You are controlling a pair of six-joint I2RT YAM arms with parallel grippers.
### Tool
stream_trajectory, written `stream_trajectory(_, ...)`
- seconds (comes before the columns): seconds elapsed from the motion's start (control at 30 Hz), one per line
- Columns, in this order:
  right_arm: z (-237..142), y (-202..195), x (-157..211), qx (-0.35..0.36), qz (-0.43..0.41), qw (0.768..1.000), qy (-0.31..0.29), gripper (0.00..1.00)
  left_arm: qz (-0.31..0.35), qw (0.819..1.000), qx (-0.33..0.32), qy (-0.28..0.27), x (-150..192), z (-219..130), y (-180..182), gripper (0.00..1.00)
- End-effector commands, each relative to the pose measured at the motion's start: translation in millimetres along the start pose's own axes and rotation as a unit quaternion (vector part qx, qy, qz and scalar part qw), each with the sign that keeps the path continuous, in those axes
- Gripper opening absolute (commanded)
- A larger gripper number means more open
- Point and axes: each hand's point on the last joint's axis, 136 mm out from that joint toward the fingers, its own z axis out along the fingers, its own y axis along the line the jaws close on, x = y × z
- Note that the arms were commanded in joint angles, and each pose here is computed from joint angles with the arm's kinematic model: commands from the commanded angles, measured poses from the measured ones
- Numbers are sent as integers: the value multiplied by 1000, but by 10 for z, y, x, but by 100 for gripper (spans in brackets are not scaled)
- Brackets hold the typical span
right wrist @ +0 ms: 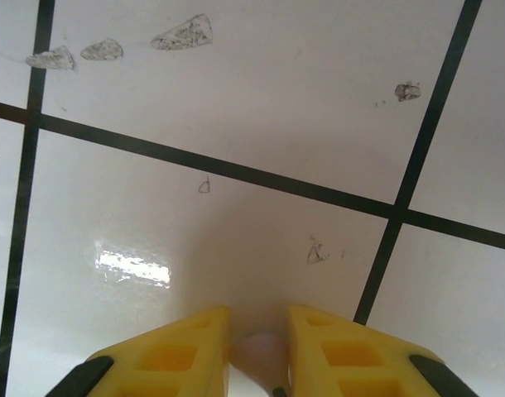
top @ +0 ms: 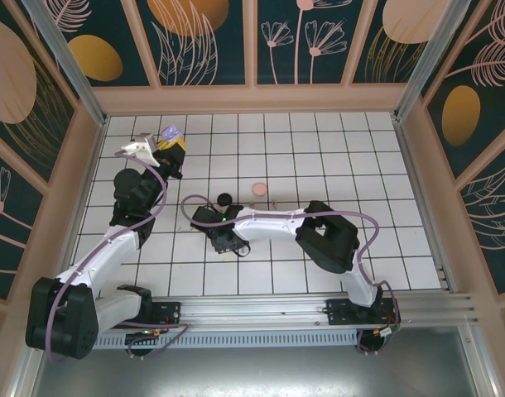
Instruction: Insert the wireless bluetooth earbuds into the charging case
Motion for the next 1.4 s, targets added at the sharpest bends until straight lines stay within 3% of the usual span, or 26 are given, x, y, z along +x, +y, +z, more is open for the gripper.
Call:
stream_trajectory(0.0,-21,-192,176,32,-7,999,21,22,-3,1000,19,-22,-129,-5,-74,0)
stream_trajectory(0.3,-306,-182,-103,3,8,1000,-25,18,-4,999,30,-21,-146,-6,-119,0)
stream_trajectory(0.63,-1011,-407,-801,-71,62,988,-124,18,35,994,106,-11,-103,-52,-386,0)
stream_trajectory(0.87,-1615,-800,-1277,-118,94,968,-199,18,71,977,200,-16,1,-173,-676,0)
stream_trajectory(1.1,-2219,-1164,-1603,-143,100,943,-283,18,134,958,253,-34,281,-328,-943,0)
stream_trajectory(1.37,-2978,-1157,-1777,-205,61,900,-379,18,201,931,303,-37,532,-414,-1293,0)
